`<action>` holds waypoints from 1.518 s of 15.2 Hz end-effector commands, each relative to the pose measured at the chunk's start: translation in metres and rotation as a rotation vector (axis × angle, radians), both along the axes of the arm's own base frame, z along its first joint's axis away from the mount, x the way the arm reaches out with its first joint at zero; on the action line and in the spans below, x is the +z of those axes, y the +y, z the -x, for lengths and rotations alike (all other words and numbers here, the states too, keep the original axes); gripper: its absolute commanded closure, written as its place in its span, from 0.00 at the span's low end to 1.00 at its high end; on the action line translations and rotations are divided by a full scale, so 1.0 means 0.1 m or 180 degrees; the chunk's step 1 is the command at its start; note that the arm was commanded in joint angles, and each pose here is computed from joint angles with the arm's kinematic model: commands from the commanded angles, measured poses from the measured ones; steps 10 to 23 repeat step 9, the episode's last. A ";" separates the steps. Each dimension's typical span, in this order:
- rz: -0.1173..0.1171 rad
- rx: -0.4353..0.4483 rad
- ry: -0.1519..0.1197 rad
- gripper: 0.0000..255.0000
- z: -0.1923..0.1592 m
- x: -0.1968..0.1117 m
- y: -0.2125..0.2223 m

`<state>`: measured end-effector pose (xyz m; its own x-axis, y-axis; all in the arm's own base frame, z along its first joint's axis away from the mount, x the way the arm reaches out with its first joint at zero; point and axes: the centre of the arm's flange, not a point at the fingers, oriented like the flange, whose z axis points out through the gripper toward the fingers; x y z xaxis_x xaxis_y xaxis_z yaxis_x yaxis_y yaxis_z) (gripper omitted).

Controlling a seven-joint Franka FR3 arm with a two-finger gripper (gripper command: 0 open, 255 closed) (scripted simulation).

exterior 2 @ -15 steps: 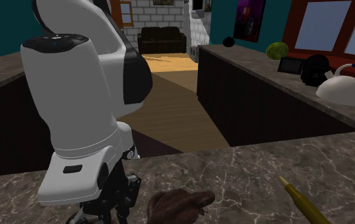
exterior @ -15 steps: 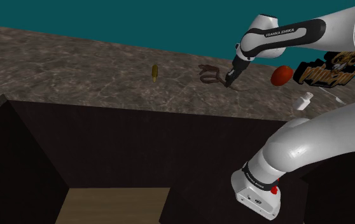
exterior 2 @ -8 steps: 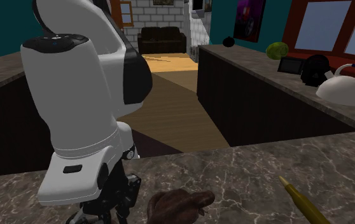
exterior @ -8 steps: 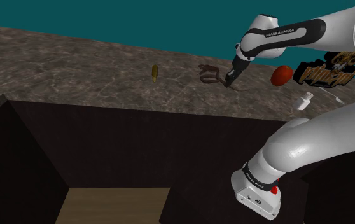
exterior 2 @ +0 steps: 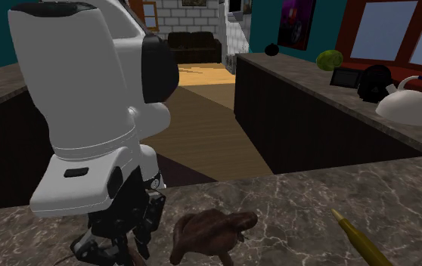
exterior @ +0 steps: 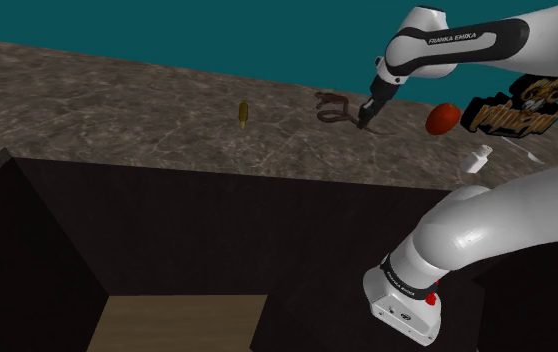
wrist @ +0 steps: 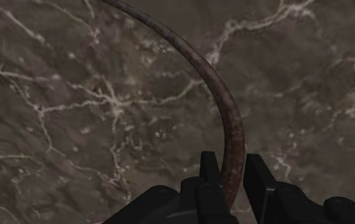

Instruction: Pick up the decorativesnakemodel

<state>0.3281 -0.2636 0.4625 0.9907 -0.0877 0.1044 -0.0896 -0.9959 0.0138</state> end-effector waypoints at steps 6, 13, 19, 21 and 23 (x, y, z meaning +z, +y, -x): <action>0.0000 0.0000 0.0000 1.00 -0.01 0.38 -0.01; 0.0000 0.0000 0.0000 1.00 -0.01 0.44 -0.01; 0.0000 0.0000 0.0000 1.00 -0.01 0.44 -0.01; 0.0000 0.0000 0.0000 1.00 -0.01 0.44 -0.01; 0.0000 0.0000 0.0000 1.00 -0.01 0.44 -0.01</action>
